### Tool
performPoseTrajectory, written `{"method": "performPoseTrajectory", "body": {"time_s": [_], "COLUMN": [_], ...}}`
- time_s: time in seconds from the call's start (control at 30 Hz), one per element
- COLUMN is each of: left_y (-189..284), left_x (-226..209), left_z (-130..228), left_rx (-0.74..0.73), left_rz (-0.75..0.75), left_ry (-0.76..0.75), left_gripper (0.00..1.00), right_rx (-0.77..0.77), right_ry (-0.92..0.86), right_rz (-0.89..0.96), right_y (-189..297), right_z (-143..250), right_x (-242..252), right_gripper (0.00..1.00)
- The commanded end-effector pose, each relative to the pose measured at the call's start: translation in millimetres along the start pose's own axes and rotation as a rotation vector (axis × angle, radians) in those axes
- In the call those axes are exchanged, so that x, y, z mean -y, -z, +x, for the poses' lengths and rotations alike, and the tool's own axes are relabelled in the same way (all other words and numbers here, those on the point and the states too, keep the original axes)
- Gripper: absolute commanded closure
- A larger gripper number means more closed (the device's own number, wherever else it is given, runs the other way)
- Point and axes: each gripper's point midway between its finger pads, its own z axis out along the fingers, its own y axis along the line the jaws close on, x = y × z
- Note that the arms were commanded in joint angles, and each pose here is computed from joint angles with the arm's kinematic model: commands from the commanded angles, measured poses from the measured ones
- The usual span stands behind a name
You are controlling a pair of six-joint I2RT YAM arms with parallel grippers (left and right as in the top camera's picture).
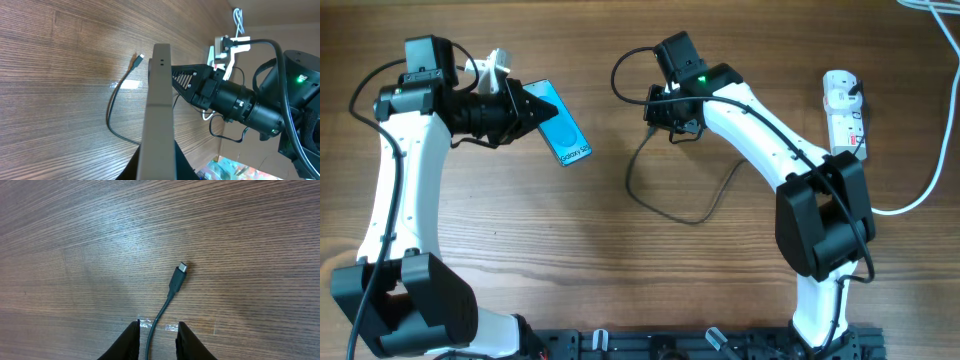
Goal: Plug charger to phone and switch on socket
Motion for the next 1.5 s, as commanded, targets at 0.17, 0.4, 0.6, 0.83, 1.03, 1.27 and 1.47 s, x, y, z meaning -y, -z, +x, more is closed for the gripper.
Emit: {"method": "performPoseTrajectory", "body": {"time_s": [0.17,0.4,0.6,0.83,1.03,1.27,1.47], "left_y": [8.3,8.3,8.3,8.2,8.2,8.2,8.3], "left_x": [13.9,13.9,13.9,13.9,13.9,13.9,13.9], "left_z": [2.7,2.7,2.7,2.8,2.8,2.7,3.4], "left_rx": [0.017,0.017,0.017,0.016,0.016,0.017,0.014], "left_rz": [0.030,0.030,0.030,0.030,0.030,0.030,0.030], "left_ry": [-0.046,-0.046,-0.045,-0.022,-0.020,-0.020,-0.018], "left_gripper": [0.96,0.96,0.96,0.96,0.96,0.96,0.96], "right_rx": [0.033,0.054,0.013,0.026,-0.016,-0.097,-0.117], "right_ry": [-0.007,-0.006,-0.059,-0.114,-0.120,-0.120,-0.122], "right_rz": [-0.005,-0.020,0.018,0.098,0.128,0.078,0.094], "right_y": [-2.3,-4.7,-27.6,-52.3,-83.1,-98.7,-97.9], "right_z": [-8.7,-14.8,-6.0,-0.9,9.7,27.1,32.4], "right_x": [-4.6,-7.2,5.6,29.3,42.8,36.4,39.6], "right_gripper": [0.75,0.75,0.80,0.83,0.82,0.81,0.70]}}
